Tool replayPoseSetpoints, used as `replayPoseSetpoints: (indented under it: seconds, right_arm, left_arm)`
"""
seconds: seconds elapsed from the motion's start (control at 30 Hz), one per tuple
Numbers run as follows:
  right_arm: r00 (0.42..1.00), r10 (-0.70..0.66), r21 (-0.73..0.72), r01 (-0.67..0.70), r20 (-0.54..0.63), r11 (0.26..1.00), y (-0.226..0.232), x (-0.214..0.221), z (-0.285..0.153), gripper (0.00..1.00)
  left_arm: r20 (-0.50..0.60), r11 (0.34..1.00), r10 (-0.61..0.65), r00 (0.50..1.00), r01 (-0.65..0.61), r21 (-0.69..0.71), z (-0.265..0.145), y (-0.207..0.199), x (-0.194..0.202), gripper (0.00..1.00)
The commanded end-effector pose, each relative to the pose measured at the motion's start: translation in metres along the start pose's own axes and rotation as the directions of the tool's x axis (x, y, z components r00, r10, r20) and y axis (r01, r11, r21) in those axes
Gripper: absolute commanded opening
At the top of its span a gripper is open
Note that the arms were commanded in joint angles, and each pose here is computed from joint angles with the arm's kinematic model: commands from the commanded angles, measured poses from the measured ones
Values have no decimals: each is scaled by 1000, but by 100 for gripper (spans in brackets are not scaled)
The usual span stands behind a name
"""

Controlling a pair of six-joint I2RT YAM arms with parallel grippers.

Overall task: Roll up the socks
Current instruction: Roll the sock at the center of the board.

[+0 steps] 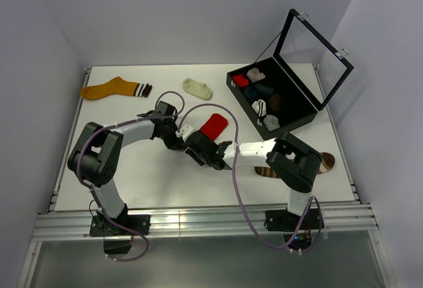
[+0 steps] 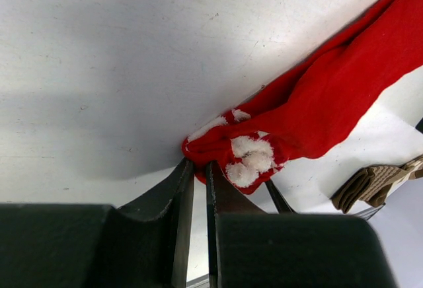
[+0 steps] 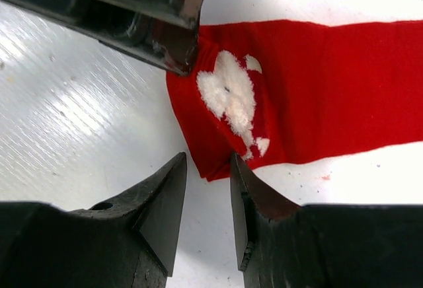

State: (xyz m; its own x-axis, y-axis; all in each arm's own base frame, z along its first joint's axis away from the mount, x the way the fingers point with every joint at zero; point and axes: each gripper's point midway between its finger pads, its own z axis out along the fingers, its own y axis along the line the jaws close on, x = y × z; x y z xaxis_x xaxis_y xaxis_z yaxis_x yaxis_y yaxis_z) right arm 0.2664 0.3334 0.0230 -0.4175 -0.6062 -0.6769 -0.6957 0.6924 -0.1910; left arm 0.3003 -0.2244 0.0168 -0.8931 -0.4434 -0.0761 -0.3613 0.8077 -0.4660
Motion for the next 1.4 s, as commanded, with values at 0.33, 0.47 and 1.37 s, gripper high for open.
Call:
replayPoseSetpoints:
  seconds: [0.33, 0.47, 1.37]
  right_arm:
    - [991, -37, -11, 39, 132, 999, 4, -57, -28, 41]
    - [991, -53, -10, 55, 127, 998, 6, -56, -22, 42]
    - [980, -97, 16, 101, -176, 995, 10, 62, 22, 35]
  left_arm:
    - [-32, 964, 23, 999, -31, -262, 17, 69, 13, 15]
    - [-34, 964, 26, 999, -34, -263, 17, 68, 12, 15]
    - [-48, 964, 31, 998, -42, -264, 10, 66, 12, 15]
